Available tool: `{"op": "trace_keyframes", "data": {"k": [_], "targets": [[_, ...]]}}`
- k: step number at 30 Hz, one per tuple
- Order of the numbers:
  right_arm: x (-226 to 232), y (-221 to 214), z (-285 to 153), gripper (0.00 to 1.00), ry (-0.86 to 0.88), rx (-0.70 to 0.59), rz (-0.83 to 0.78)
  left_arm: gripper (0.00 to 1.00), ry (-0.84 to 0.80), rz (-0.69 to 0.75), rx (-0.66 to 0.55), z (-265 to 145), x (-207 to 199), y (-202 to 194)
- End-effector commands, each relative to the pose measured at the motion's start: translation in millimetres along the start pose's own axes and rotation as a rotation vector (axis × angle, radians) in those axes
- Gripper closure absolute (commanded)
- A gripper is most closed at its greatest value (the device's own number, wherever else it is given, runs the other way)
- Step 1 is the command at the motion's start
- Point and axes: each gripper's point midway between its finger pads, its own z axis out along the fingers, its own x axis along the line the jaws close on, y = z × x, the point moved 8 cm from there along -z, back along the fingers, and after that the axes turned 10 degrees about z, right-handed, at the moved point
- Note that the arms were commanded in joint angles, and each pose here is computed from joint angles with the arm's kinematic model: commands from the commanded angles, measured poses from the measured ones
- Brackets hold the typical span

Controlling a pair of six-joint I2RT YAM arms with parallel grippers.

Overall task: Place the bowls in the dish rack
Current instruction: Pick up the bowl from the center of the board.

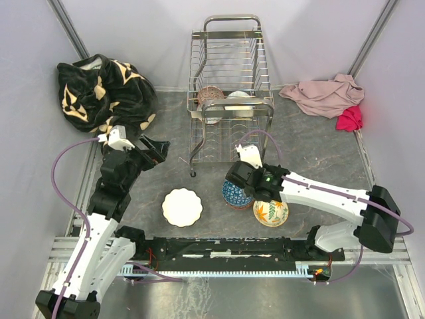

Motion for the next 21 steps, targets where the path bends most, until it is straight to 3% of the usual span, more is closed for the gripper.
{"op": "trace_keyframes", "data": {"k": [1, 9, 18, 21], "targets": [[12, 15, 4, 0.49, 0.017, -0.042, 0.052, 0.01, -0.036, 0.009, -0.055, -2, -8, 13], [13, 14, 14, 0.62, 0.052, -0.012, 0.084, 0.01, -0.034, 0.008, -0.053, -1, -6, 10], [11, 8, 22, 0.61, 0.030, 0.012, 0.073, 0.01, -0.039, 0.000, -0.045, 3, -4, 5], [11, 6, 25, 0.70, 0.020, 0.023, 0.063, 0.01, -0.039, 0.000, -0.045, 3, -4, 4]]}}
